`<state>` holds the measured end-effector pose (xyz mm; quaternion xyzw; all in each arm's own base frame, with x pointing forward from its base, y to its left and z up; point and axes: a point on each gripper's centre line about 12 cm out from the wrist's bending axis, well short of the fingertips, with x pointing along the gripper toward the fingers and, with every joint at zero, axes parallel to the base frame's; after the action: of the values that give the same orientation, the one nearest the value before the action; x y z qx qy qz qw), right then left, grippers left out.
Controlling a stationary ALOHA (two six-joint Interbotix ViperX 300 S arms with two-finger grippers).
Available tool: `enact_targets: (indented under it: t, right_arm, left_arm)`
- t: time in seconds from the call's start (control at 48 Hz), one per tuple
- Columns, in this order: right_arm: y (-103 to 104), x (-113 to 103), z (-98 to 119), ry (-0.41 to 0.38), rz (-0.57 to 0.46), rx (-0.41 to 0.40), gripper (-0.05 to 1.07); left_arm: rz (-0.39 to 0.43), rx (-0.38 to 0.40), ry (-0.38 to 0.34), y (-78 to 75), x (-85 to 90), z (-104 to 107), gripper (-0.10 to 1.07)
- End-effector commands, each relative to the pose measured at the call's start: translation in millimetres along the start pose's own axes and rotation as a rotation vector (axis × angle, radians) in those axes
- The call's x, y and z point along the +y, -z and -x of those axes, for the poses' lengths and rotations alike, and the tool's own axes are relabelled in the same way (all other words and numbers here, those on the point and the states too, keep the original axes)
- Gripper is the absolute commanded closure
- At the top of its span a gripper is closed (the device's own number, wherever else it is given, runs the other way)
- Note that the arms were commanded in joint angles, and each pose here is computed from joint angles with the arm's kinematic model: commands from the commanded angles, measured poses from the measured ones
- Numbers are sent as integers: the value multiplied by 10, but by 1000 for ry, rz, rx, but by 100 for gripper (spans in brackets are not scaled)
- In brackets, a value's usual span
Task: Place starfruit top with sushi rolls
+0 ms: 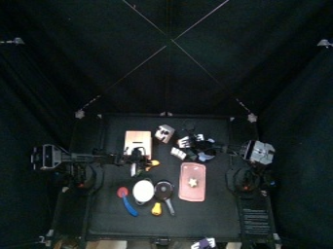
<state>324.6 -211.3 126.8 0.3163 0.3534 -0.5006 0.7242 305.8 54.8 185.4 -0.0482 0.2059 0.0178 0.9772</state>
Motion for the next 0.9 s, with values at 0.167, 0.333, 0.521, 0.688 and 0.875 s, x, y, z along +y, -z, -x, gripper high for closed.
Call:
enact_targets:
  t: [0.167,0.333,0.521,0.688,0.875]
  right_arm:
    - [-90,23,68,-18,-8,-24,14]
    - [-87,29,70,-20,-7,-25,8]
    - [-83,32,71,-20,-7,-23,8]
    - [-95,29,91,-19,-8,-28,8]
    - [-99,35,100,-20,-9,-29,8]
  left_arm:
    - [1,-15,-1,-49,4,-1,36]
    - [1,-14,-1,-45,5,-4,36]
    - [1,-15,-2,-49,9,-1,36]
    - [1,-15,-2,-49,9,-1,36]
    - [1,-15,-2,-49,9,-1,36]
